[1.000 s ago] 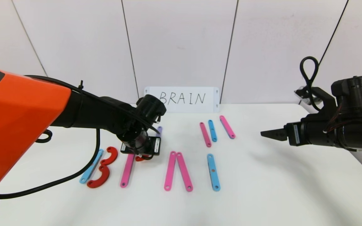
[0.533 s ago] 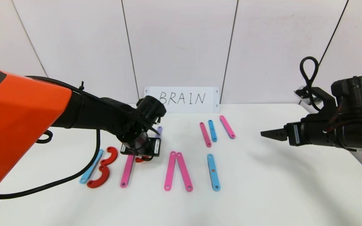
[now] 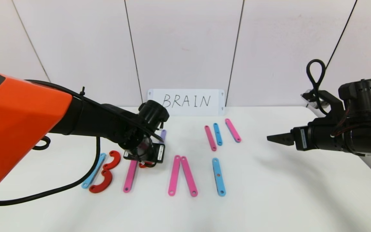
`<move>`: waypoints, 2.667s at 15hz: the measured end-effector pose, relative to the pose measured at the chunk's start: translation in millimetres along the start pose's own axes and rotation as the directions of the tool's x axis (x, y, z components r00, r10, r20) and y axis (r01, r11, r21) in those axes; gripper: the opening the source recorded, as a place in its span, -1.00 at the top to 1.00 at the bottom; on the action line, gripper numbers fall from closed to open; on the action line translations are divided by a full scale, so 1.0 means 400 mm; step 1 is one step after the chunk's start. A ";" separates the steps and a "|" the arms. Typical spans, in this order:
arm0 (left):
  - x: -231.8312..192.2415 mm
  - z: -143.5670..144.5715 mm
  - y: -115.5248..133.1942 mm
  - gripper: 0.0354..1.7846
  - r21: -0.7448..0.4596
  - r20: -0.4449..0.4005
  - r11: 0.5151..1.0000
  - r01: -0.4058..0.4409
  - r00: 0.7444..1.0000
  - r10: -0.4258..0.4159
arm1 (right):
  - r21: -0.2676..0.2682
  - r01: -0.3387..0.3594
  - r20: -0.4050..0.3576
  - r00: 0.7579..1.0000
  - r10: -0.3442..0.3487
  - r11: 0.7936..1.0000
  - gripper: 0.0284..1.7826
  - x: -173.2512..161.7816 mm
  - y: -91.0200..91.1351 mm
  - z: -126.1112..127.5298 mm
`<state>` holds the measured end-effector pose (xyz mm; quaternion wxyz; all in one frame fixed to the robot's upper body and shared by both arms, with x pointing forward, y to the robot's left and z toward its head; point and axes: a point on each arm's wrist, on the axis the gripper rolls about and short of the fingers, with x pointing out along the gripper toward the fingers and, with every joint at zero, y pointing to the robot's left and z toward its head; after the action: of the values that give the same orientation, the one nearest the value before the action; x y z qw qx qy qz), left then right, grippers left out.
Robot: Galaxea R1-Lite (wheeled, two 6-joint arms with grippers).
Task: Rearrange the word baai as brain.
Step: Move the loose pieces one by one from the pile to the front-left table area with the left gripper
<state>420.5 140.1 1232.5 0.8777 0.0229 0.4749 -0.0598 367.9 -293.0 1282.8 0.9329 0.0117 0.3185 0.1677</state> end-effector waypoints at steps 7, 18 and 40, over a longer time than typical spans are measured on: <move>-0.001 0.000 0.000 0.70 0.016 0.003 1.000 0.006 1.000 -0.006 | 0.000 0.000 -0.001 1.000 0.000 1.000 -0.95 0.001 0.000 0.000; 0.003 0.009 -0.006 -0.54 0.026 0.025 0.999 0.018 1.000 -0.019 | -0.001 -0.002 -0.004 1.000 0.002 1.000 -0.95 0.001 0.002 -0.002; 0.113 0.135 -0.007 -0.27 -0.003 0.142 1.000 0.012 0.990 -0.012 | -0.002 -0.005 -0.006 1.000 0.005 1.000 -0.95 0.002 0.004 -0.004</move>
<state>489.7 128.3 1224.4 0.9089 0.0142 0.4116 -0.0656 367.0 -291.5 1281.3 0.9317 0.0109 0.3208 0.1702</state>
